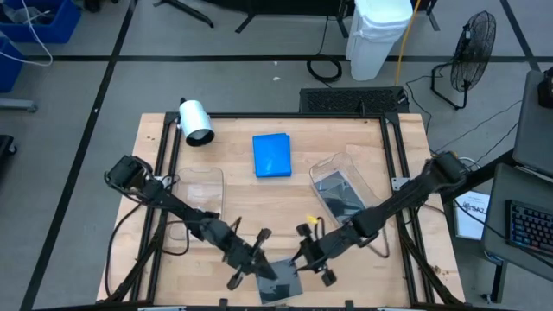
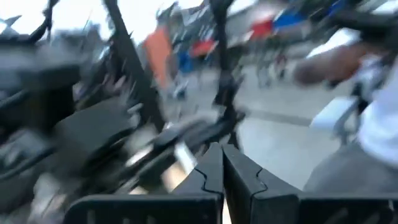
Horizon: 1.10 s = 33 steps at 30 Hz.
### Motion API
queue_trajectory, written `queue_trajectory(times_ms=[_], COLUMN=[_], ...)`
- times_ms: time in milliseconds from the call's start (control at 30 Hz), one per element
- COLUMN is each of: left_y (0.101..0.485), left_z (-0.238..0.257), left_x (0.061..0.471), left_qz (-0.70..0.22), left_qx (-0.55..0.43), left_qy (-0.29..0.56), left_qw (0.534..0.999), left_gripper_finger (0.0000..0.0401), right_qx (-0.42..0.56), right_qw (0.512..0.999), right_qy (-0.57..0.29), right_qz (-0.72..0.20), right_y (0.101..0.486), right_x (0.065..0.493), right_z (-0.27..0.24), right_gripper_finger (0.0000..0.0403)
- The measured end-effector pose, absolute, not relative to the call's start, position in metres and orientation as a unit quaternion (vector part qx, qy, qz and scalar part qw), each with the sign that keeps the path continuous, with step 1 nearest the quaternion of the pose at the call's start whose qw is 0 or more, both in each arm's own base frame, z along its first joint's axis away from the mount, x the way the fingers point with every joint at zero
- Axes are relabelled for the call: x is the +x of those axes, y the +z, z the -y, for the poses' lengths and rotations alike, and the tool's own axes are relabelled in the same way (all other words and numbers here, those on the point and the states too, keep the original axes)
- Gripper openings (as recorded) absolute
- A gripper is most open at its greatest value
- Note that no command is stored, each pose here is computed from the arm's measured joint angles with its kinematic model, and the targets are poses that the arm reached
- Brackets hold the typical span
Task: Pick & place jewel cases by type
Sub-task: Put the black CD case into the right transparent bin
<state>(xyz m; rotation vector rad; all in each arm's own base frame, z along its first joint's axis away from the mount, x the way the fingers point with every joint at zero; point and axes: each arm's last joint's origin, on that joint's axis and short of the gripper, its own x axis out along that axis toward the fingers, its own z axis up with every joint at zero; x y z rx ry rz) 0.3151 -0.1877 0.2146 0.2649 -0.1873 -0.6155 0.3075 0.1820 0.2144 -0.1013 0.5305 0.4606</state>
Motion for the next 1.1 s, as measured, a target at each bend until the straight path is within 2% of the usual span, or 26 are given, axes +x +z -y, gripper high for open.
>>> queue_trajectory(times_ms=[100,267,333,433,600,700,833,933,1100], left_y=[0.207,0.191,0.189,0.194,0.212,0.207,0.186,0.168,0.162], left_z=[0.193,0.221,0.235,0.246,0.255,0.252,0.246,0.249,0.260], left_x=[0.323,0.367,0.386,0.402,0.400,0.390,0.385,0.374,0.356], left_qz=[0.135,0.126,0.067,-0.095,-0.291,-0.369,-0.443,-0.487,-0.540], left_qx=[0.121,0.098,0.098,0.105,0.162,0.164,0.095,0.075,0.020], left_qy=[-0.328,-0.378,-0.410,-0.425,-0.348,-0.306,-0.263,-0.260,-0.266], left_qw=[0.927,0.912,0.904,0.894,0.876,0.862,0.852,0.830,0.799], left_gripper_finger=[0.0004,0.0004,0.0003,0.0005,0.0004,0.0003,0.0003,0.0002,0.0002], right_qx=[-0.041,-0.053,-0.051,-0.046,-0.016,-0.002,0.011,0.005,0.010], right_qw=[0.944,0.962,0.967,0.974,0.979,0.982,0.982,0.981,0.981], right_qy=[0.215,0.161,0.140,0.108,0.102,0.104,0.115,0.126,0.143], right_qz=[-0.246,-0.214,-0.205,-0.194,-0.174,-0.160,-0.148,-0.150,-0.131], right_y=[0.236,0.249,0.249,0.245,0.232,0.223,0.209,0.203,0.207], right_x=[0.292,0.262,0.250,0.233,0.211,0.204,0.198,0.196,0.194], right_z=[-0.173,-0.152,-0.143,-0.131,-0.118,-0.113,-0.114,-0.119,-0.126], right_gripper_finger=[0.0117,0.0106,0.0103,0.0102,0.0102,0.0102,0.0102,0.0101,0.0100])
